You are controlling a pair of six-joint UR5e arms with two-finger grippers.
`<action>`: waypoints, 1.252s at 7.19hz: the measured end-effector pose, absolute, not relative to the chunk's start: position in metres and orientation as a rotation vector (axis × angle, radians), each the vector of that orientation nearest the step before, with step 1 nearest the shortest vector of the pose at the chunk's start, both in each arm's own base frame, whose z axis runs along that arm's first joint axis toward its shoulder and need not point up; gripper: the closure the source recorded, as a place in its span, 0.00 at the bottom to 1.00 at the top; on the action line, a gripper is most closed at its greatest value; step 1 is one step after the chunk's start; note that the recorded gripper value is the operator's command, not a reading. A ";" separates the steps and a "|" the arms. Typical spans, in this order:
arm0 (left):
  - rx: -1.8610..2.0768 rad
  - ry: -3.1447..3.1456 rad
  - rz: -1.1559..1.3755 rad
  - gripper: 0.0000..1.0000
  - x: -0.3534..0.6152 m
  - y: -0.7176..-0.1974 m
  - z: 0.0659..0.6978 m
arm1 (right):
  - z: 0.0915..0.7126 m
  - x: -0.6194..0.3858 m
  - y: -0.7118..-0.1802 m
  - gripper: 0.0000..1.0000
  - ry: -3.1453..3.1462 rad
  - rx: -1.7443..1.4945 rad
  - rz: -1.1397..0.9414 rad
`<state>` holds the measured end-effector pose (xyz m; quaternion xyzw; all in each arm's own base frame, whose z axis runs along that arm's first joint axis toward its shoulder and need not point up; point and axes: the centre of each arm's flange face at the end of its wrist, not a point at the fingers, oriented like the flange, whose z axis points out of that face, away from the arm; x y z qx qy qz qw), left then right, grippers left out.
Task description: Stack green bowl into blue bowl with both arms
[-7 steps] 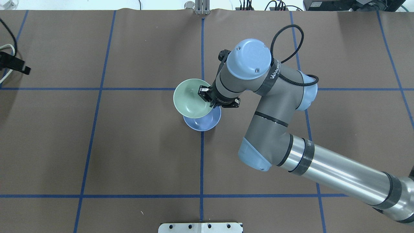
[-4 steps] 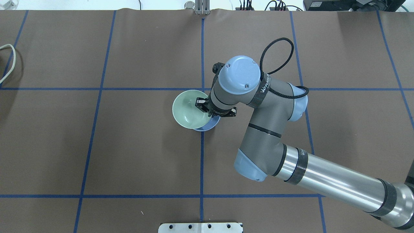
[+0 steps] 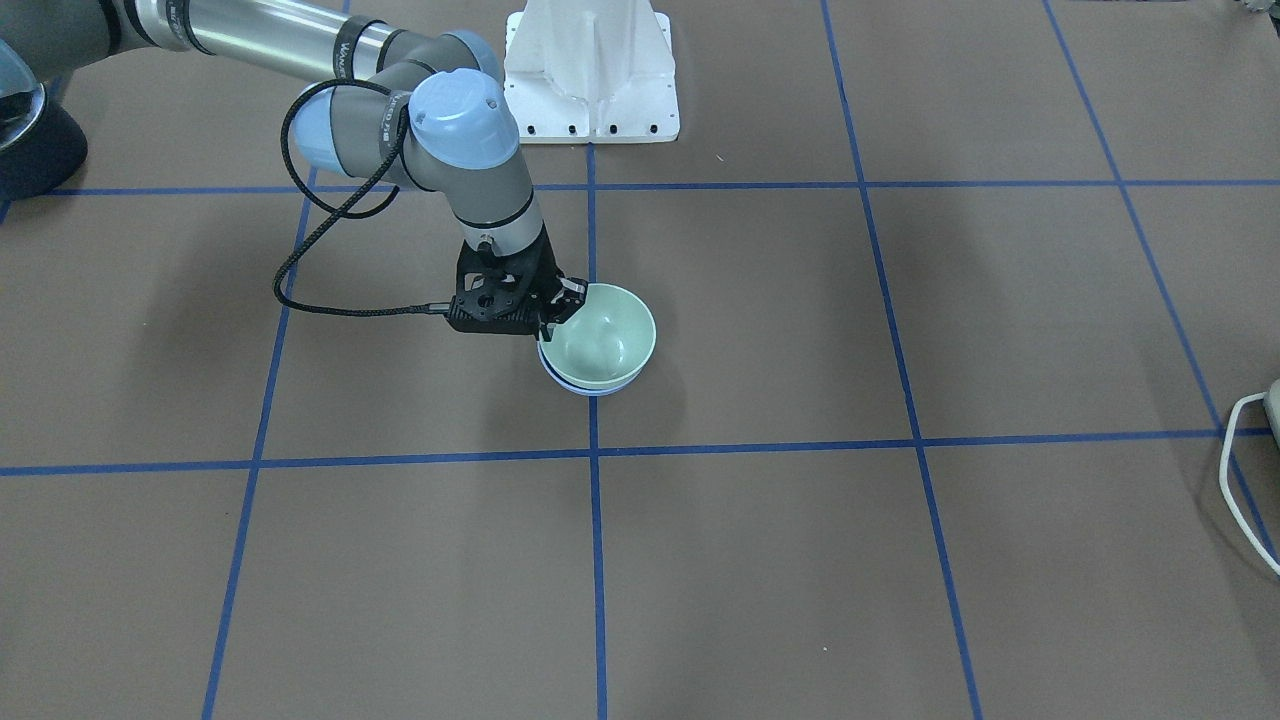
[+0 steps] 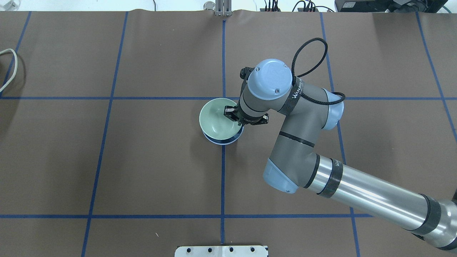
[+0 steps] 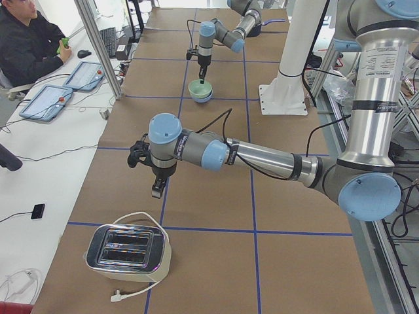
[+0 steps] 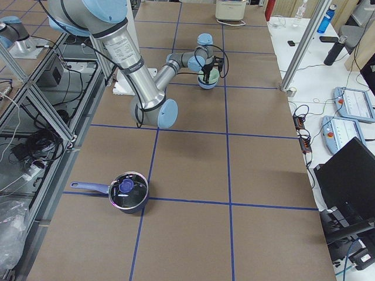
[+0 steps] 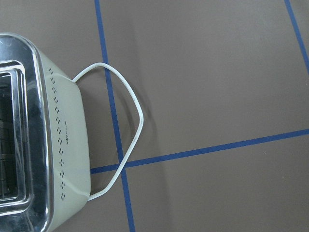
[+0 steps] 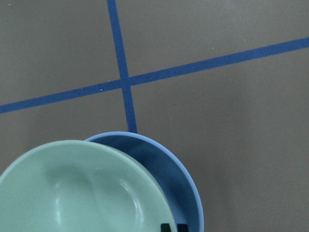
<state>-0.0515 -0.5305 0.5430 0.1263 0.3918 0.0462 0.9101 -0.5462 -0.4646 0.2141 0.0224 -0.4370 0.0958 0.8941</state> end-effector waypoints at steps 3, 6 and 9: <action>0.257 0.806 0.095 0.02 -0.054 -0.536 0.547 | 0.213 -0.546 -0.464 1.00 -0.914 0.046 0.195; 0.255 0.807 0.094 0.02 -0.055 -0.537 0.548 | 0.220 -0.546 -0.463 1.00 -0.911 0.043 0.188; 0.255 0.807 0.094 0.02 -0.054 -0.537 0.548 | 0.232 -0.544 -0.462 1.00 -0.906 0.047 0.167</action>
